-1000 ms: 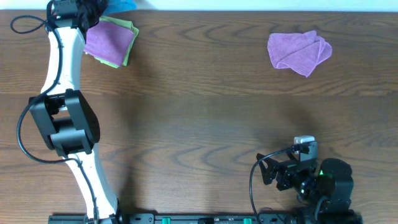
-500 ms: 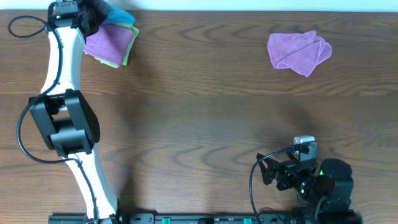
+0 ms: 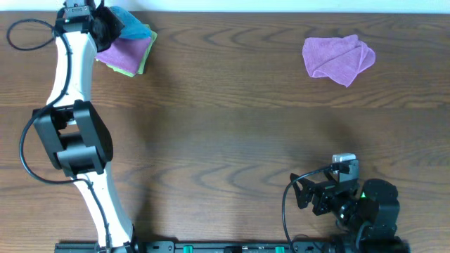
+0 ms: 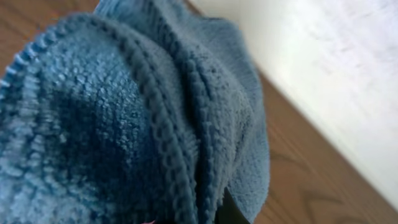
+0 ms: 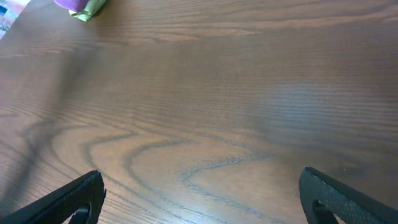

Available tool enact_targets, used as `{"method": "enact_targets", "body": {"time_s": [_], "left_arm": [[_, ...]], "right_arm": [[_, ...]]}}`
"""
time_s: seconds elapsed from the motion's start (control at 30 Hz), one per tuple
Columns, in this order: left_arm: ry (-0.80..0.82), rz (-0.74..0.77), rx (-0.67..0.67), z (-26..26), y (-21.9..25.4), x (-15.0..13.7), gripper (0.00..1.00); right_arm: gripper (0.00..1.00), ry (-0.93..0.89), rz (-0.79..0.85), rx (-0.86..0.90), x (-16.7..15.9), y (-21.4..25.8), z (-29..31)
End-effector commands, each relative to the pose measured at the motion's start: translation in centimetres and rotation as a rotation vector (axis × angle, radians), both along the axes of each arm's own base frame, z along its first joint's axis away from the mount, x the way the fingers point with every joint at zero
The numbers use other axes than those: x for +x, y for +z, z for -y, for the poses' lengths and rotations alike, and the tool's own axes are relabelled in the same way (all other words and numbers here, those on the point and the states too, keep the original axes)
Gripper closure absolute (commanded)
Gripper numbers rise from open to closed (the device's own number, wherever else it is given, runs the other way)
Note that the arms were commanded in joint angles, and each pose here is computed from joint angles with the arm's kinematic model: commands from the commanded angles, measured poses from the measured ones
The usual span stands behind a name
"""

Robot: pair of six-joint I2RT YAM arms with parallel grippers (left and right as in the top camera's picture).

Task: Fold the cloth
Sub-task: 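Lower the blue cloth onto the pink and green stack with the left gripper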

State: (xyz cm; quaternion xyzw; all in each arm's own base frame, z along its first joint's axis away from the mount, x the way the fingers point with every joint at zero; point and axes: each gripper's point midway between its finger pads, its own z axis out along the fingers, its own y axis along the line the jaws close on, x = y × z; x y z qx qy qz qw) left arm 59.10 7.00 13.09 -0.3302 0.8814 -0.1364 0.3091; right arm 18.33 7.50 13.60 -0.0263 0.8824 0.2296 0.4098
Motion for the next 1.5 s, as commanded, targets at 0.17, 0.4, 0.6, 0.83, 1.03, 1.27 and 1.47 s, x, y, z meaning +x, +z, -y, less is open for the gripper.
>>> {"method": "enact_targets", "body": {"time_s": [0.17, 0.4, 0.6, 0.83, 1.03, 1.27, 1.47], "left_arm": [[-0.003, -0.081, 0.037, -0.7, -3.4, -1.6, 0.94], [-0.035, -0.091, 0.057, -0.6, -3.7, -1.9, 0.91], [-0.102, -0.135, 0.097, -0.5, -4.3, -2.8, 0.81], [-0.125, -0.159, 0.107, -0.5, -4.4, -3.4, 0.02], [-0.131, -0.122, 0.126, -0.5, -2.3, -3.4, 0.05], [-0.149, -0.023, 0.182, -0.7, 3.3, -3.7, 0.05], [-0.14, 0.029, 0.218, -0.9, 6.9, -4.4, 0.05]], "right_arm": [[0.01, -0.011, -0.001, 0.01, 0.0, 0.0, 0.1], [0.01, -0.011, 0.0, 0.01, 0.0, 0.0, 0.1], [0.01, -0.011, -0.001, 0.01, 0.0, 0.0, 0.1], [0.01, -0.011, -0.001, 0.01, 0.0, 0.0, 0.1], [0.01, -0.011, 0.0, 0.01, 0.0, 0.0, 0.1], [0.01, -0.011, -0.001, 0.01, 0.0, 0.0, 0.1], [0.01, -0.011, -0.001, 0.01, 0.0, 0.0, 0.1]]}}
